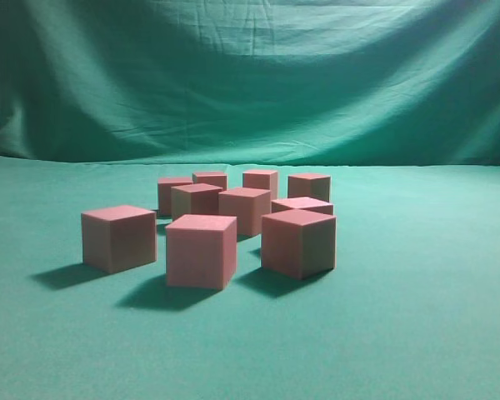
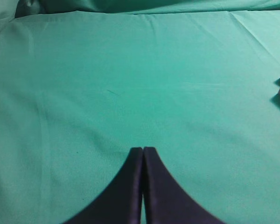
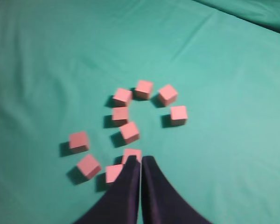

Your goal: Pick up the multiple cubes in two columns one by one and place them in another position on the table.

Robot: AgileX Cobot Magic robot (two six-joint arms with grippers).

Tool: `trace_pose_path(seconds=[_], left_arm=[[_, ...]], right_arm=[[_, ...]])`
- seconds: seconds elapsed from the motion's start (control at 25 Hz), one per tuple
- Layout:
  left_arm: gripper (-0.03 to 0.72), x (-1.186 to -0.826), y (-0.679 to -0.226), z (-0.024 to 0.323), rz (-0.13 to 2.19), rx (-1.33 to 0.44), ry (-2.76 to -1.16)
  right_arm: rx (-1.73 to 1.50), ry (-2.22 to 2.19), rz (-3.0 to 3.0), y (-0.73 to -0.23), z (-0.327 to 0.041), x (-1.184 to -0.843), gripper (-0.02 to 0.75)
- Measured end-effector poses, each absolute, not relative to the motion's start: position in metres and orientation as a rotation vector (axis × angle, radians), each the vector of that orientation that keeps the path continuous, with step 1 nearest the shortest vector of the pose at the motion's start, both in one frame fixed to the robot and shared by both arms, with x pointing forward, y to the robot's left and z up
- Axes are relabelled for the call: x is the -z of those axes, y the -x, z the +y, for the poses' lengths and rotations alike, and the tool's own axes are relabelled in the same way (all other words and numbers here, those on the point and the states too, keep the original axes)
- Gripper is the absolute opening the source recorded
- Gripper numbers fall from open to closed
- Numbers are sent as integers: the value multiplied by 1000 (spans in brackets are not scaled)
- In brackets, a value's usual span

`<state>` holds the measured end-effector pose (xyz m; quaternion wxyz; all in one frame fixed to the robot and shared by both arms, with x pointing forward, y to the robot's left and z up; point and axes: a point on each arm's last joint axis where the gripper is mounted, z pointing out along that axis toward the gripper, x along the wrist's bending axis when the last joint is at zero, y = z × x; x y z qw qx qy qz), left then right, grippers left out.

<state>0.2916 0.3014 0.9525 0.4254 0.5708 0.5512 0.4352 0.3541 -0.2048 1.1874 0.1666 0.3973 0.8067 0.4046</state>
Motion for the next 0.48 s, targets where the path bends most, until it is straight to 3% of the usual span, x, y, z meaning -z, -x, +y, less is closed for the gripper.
trace_pose_path(seconds=[0.48], left_arm=[[0,-953,-292,301,1378,-1088,-1427]], right_arm=[[-1233,-1132,1851,-310,-266,-1126,0]])
